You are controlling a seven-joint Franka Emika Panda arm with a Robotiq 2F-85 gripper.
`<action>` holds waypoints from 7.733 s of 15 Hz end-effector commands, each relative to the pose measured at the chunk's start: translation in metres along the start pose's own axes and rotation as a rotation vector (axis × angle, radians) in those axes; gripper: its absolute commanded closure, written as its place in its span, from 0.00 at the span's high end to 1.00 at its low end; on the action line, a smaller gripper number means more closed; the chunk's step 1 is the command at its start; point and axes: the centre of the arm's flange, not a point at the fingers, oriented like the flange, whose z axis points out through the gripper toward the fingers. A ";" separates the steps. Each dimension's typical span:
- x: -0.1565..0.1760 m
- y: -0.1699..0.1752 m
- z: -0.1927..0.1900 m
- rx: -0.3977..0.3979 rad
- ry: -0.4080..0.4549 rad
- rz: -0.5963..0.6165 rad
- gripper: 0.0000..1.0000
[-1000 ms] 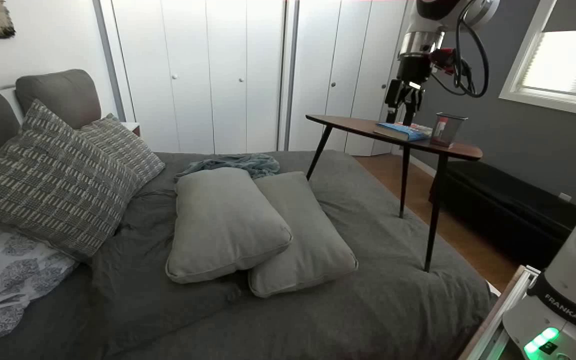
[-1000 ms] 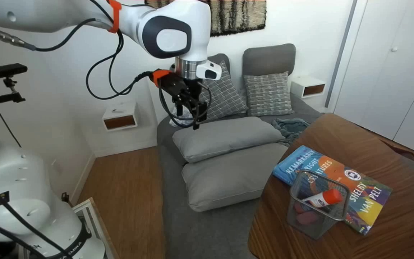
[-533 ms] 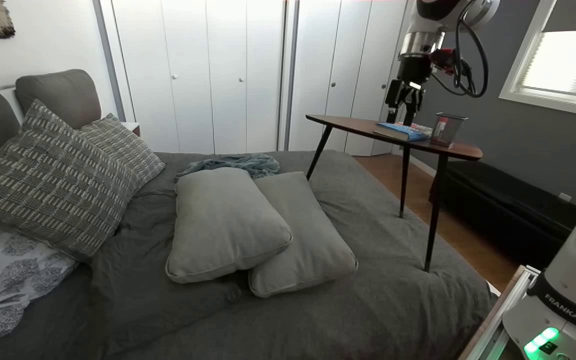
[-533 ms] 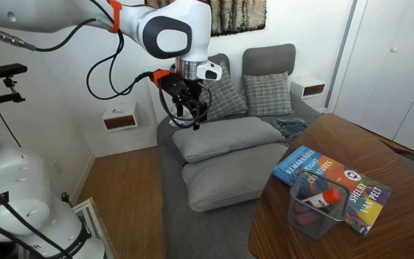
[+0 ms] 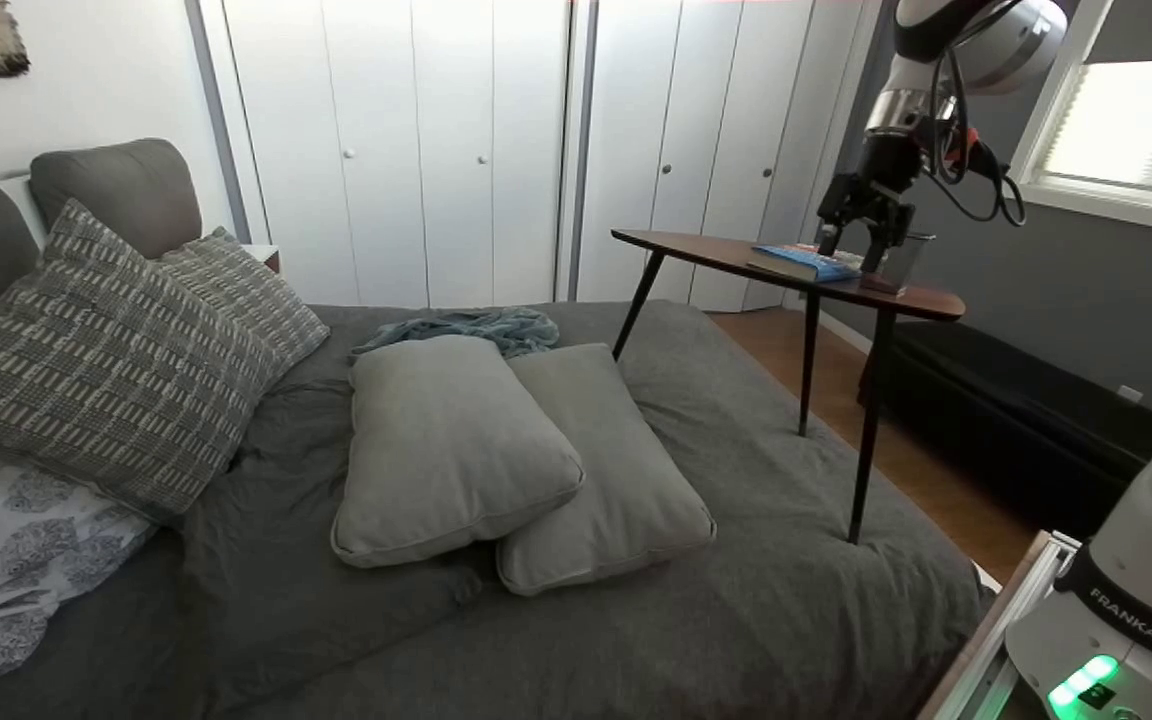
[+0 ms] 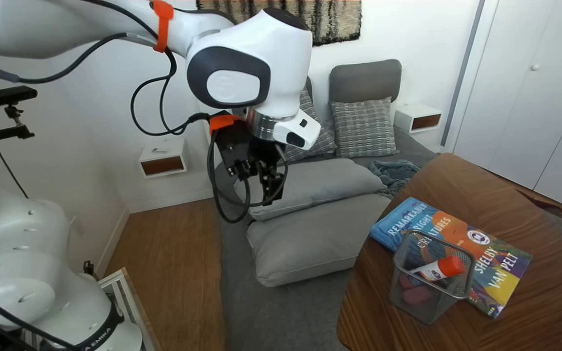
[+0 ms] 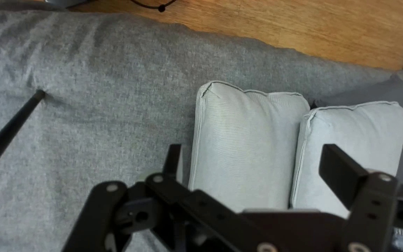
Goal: Put the glue stick on top of the light grey pillow
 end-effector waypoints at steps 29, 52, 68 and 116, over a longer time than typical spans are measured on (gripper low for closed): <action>0.088 0.164 -0.127 -0.476 0.603 0.477 1.00; 0.086 0.244 -0.137 -0.247 0.454 0.596 0.73; 0.128 0.241 -0.098 -0.240 0.436 0.651 0.54; 0.067 0.095 -0.203 0.013 0.592 0.434 0.07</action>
